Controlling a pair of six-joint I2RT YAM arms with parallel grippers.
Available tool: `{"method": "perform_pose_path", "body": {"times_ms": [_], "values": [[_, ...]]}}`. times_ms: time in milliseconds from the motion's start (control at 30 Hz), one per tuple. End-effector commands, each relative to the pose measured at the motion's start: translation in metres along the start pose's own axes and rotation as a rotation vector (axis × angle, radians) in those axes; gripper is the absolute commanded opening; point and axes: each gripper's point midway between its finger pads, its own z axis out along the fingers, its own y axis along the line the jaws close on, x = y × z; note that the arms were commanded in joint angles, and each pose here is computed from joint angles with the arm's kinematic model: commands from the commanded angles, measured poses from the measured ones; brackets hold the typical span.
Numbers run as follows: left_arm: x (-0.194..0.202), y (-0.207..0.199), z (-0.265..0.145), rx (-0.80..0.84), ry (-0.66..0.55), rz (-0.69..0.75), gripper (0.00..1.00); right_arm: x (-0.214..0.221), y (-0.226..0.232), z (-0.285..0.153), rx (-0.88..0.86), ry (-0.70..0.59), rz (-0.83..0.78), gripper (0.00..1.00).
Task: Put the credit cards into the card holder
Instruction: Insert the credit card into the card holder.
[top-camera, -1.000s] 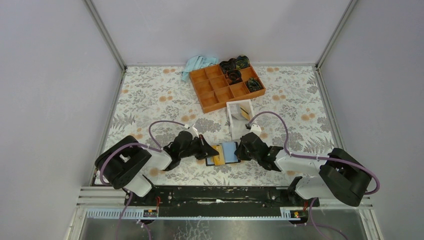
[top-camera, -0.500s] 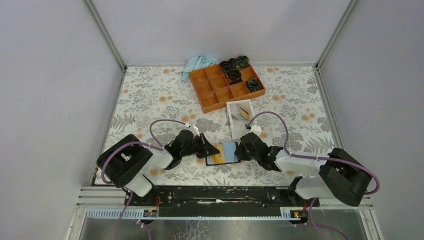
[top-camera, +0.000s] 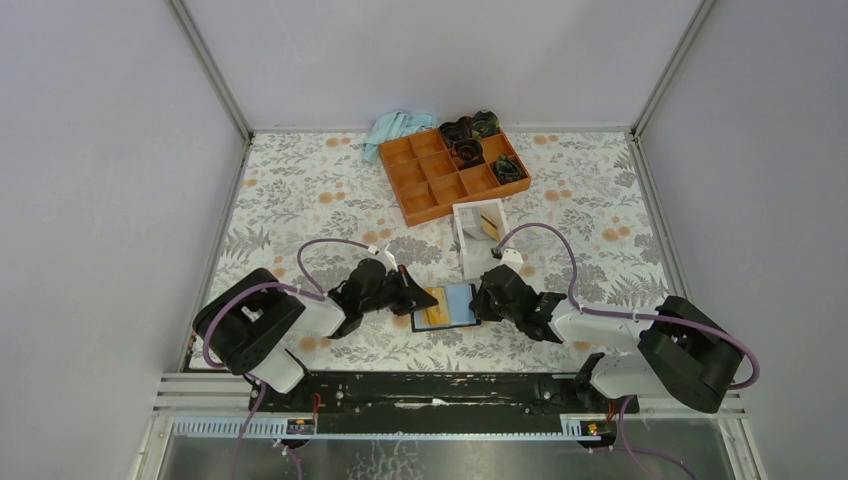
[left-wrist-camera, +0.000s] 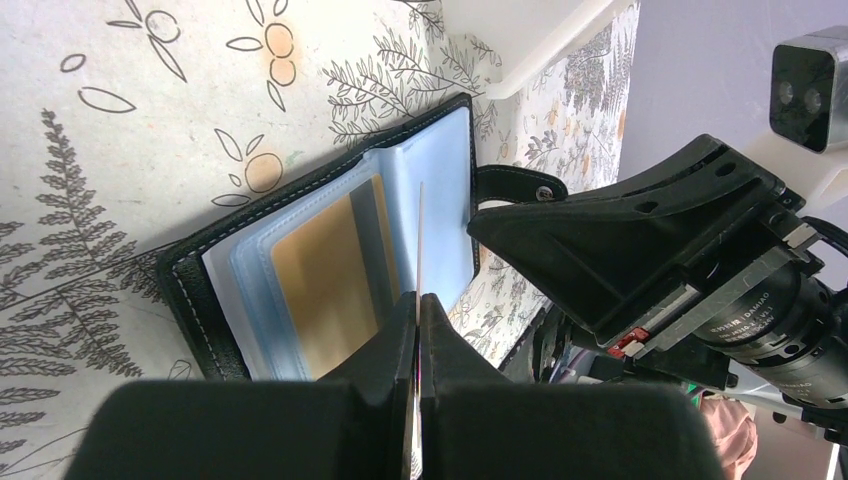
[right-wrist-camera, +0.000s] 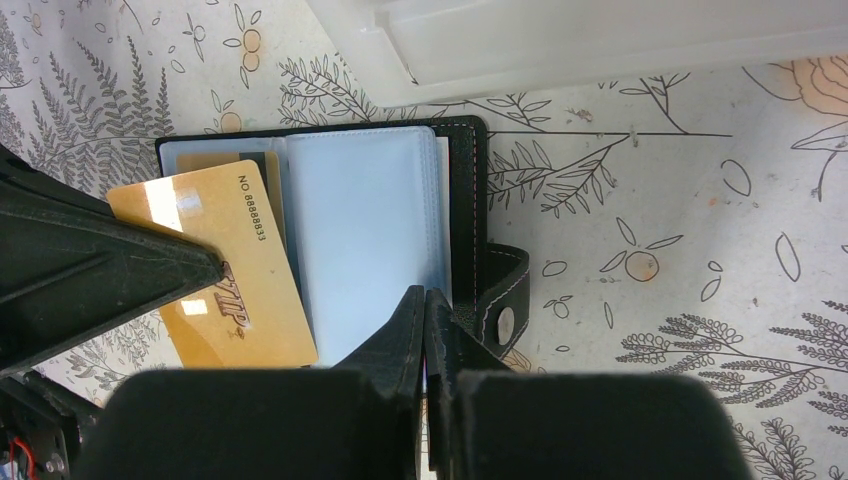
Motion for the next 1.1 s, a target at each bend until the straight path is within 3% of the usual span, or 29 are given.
{"method": "perform_pose_path", "body": {"times_ms": [0, 1067], "values": [[-0.009, -0.004, 0.003, 0.007, -0.024, 0.027, 0.0, -0.006, 0.0, 0.0, 0.004, -0.035, 0.008, 0.0], [-0.002, 0.017, 0.013, -0.071, 0.01, -0.026, 0.0, -0.005, 0.0, 0.002, 0.006, -0.034, 0.011, 0.0]]}}
